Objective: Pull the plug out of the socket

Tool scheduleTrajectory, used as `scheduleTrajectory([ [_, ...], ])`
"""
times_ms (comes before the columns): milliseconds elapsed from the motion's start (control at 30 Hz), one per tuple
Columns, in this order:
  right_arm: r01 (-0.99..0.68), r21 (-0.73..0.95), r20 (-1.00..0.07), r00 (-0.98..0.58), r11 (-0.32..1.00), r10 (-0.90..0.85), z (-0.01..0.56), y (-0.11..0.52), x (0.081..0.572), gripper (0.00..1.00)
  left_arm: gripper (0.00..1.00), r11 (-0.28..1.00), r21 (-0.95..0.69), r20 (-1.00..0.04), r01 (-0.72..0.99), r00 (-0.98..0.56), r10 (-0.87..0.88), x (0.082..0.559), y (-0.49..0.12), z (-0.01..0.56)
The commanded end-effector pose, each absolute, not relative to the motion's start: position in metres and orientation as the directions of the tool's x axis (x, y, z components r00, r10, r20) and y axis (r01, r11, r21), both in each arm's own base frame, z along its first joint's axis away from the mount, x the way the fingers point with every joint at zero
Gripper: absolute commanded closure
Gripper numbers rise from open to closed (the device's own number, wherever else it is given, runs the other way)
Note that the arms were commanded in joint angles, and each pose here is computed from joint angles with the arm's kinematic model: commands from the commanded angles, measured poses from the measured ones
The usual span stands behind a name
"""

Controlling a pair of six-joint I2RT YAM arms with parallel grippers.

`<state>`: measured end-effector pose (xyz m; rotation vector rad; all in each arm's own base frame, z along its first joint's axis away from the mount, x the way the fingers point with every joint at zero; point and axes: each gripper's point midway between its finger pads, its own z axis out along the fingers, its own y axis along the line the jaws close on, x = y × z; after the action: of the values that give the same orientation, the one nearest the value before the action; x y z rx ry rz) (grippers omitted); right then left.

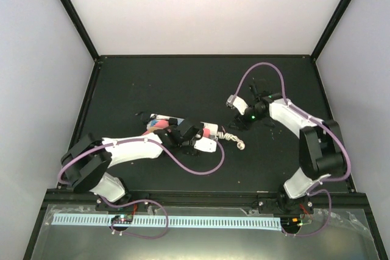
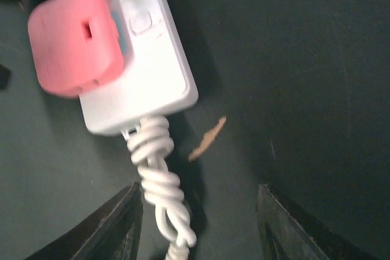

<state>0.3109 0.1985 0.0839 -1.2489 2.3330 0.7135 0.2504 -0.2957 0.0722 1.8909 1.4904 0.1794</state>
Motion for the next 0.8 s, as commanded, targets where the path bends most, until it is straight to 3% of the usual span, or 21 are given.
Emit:
scheduleTrajectory([
  [0,-0.914,0.039,-0.511,-0.366,0.404,-0.778,0.071,0.177,0.308,0.44,0.12,-0.008,0.548,-0.419,0.837,0.283,0.863,0.249,-0.308,0.105],
  [267,-0.948,-0.081,-0.433,-0.244,0.307,-0.868,0.045,0.199,0.303,0.4,0.12,0.019,0.554,-0.425,0.832,0.263,0.866,0.252,-0.299,0.114],
  [467,-0.96,-0.062,-0.419,-0.222,0.272,-0.88,0.035,0.205,0.296,0.41,0.12,0.019,0.551,-0.418,0.834,0.257,0.871,0.246,-0.289,0.112],
  [667,-0.967,-0.075,-0.389,-0.196,0.242,-0.9,0.021,0.199,0.279,0.5,0.12,-0.002,0.534,-0.403,0.845,0.256,0.879,0.239,-0.284,0.109],
  [767,-0.968,-0.101,-0.368,-0.176,0.228,-0.913,0.023,0.192,0.276,0.59,0.12,-0.005,0.545,-0.389,0.838,0.259,0.884,0.24,-0.284,0.11],
])
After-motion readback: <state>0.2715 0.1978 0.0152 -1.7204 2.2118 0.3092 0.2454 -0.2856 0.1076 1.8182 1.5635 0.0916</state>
